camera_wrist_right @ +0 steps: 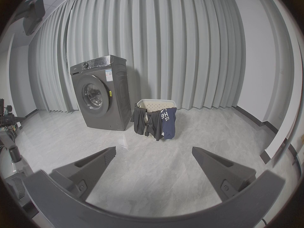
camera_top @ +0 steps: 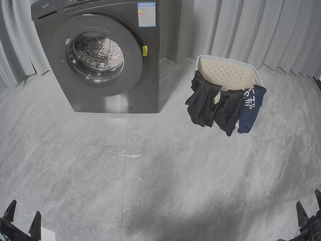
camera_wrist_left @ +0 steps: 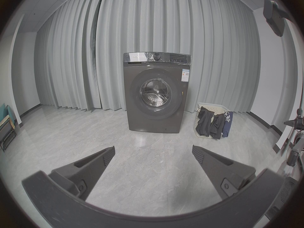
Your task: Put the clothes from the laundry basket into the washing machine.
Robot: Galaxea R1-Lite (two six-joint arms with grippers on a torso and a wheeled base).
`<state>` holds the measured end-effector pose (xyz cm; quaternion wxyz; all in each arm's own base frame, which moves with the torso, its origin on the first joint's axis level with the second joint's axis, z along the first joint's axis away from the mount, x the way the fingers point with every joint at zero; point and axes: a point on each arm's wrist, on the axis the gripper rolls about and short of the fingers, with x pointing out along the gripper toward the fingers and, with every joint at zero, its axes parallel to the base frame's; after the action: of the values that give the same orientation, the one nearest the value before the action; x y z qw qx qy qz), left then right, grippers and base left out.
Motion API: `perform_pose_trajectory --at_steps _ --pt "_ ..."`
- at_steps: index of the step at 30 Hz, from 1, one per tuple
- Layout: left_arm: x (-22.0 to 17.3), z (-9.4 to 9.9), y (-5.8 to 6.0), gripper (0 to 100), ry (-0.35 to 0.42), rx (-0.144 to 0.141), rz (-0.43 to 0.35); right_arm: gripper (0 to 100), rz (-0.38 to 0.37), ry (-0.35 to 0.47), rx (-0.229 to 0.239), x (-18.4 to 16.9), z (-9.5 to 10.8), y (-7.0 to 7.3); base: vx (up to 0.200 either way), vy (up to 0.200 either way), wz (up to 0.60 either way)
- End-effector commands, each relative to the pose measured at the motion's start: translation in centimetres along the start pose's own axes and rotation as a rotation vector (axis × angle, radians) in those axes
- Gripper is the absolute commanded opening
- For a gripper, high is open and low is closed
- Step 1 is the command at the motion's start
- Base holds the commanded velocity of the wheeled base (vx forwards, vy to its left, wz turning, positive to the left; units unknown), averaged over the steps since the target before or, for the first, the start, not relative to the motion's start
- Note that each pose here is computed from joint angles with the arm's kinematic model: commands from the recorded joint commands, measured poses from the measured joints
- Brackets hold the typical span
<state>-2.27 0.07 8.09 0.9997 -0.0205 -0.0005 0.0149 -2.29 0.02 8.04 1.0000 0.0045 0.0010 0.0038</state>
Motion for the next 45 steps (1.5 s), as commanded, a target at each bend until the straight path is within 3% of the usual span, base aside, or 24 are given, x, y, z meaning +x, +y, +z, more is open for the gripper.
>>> perform_pose_trajectory --at_steps 1,18,36,45 --pt "0.03 -0.51 0.02 100 0.003 0.0 0.001 100 0.0 0.007 0.002 0.05 -0.51 -0.01 0.0 0.0 0.0" --pt "0.03 -0.53 0.02 100 0.005 -0.003 -0.002 100 0.008 0.007 -0.001 0.05 -0.51 0.01 0.0 0.0 0.0" --pt "0.03 -0.53 0.02 100 0.005 -0.002 0.0 100 0.011 0.006 -0.006 0.04 -0.52 0.01 0.2 0.0 0.0" --pt "0.03 -0.53 0.02 100 0.005 -0.005 -0.002 100 0.011 0.006 -0.006 0.04 -0.52 0.01 0.0 0.0 0.0"
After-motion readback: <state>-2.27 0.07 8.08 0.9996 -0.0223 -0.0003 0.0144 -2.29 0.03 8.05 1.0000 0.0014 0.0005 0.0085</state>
